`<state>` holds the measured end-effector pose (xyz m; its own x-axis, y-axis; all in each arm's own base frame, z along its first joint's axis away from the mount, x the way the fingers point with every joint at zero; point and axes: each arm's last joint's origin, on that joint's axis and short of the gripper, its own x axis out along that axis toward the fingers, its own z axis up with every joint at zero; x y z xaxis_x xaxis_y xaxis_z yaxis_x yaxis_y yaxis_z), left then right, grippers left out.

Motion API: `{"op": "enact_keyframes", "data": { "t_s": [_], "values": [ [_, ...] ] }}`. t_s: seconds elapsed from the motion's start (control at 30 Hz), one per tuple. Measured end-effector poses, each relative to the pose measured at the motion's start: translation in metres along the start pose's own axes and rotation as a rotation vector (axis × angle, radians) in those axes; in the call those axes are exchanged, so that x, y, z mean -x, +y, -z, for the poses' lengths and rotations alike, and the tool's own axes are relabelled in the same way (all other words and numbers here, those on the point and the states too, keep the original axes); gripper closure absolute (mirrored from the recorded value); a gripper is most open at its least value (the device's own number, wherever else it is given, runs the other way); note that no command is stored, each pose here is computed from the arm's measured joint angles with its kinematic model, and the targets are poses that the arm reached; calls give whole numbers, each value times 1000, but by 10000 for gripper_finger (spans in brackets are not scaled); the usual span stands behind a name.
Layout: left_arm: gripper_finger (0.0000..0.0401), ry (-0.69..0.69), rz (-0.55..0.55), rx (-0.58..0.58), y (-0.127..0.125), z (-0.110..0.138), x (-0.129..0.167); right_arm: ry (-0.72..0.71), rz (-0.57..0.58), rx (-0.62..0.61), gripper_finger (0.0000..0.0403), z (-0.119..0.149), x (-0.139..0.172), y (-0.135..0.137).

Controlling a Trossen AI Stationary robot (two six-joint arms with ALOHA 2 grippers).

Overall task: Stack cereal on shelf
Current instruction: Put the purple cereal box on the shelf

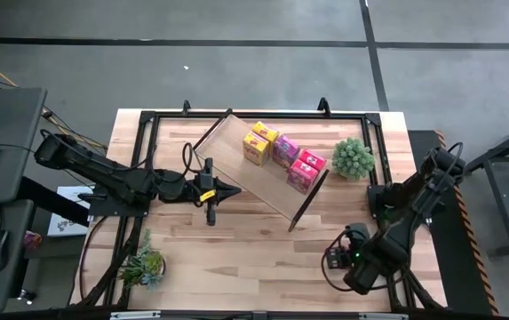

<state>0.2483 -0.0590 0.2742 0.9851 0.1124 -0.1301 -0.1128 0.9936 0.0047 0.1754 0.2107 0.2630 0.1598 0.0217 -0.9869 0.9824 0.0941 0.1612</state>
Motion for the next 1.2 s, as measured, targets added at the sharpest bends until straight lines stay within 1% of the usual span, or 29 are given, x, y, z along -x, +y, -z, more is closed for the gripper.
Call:
{"op": "enact_keyframes", "data": {
  "t_s": [0.13,0.33,0.6,0.73,0.83,0.97,1.2],
  "values": [
    [401,1,0,0,0,0,0,10,25,-18,190,-2,-3,4],
    [401,2,17,-1,0,0,0,2,56,-21,190,-5,-3,3],
    [401,2,17,-1,0,0,0,3,56,-7,190,-5,-3,3],
    [401,2,17,-1,0,0,0,15,31,37,190,-3,-3,5],
    [401,2,17,-1,0,0,0,-1,-13,34,190,-3,-3,7],
    [401,1,17,0,0,0,0,1,-24,56,190,-2,-3,8],
    [401,1,17,-1,-1,0,0,17,33,63,190,-3,-3,5]
  ]
}}
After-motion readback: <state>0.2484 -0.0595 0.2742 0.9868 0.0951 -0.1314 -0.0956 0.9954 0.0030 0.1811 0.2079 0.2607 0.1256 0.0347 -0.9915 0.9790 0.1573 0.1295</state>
